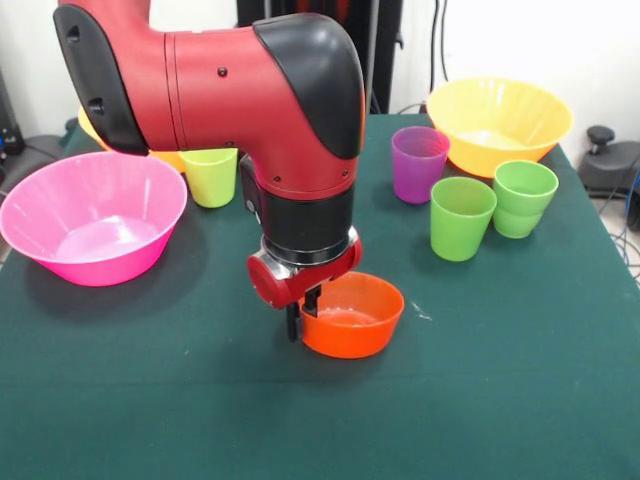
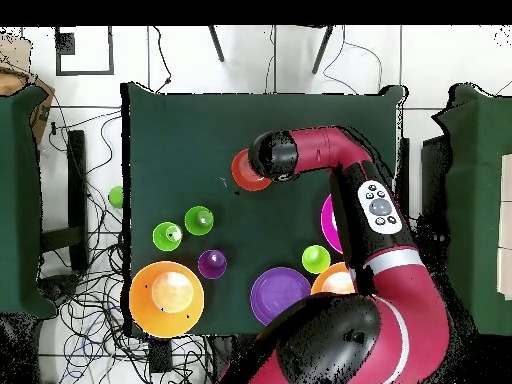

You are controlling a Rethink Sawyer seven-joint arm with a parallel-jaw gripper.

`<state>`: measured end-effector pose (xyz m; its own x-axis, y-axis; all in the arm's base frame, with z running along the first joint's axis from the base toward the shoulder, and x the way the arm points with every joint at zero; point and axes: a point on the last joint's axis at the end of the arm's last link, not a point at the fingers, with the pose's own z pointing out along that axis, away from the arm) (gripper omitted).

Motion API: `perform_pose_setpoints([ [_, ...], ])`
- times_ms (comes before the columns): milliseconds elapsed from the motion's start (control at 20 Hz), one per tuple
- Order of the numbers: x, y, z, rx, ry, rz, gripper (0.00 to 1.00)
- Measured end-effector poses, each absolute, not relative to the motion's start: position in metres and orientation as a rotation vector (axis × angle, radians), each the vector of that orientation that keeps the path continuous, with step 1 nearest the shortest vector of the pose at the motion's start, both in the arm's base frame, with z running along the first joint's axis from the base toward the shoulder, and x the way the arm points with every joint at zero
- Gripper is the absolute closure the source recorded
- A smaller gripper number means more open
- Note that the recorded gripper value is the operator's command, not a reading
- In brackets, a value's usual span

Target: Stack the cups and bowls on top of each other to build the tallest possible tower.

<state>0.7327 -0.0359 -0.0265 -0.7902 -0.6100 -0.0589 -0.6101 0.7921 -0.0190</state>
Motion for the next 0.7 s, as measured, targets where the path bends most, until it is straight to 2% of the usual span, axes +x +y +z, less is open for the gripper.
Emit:
perform_pose_setpoints([
  [700, 0.734, -0.0401, -0.0268, -0.986, 2.929, 0.001, 1.0],
])
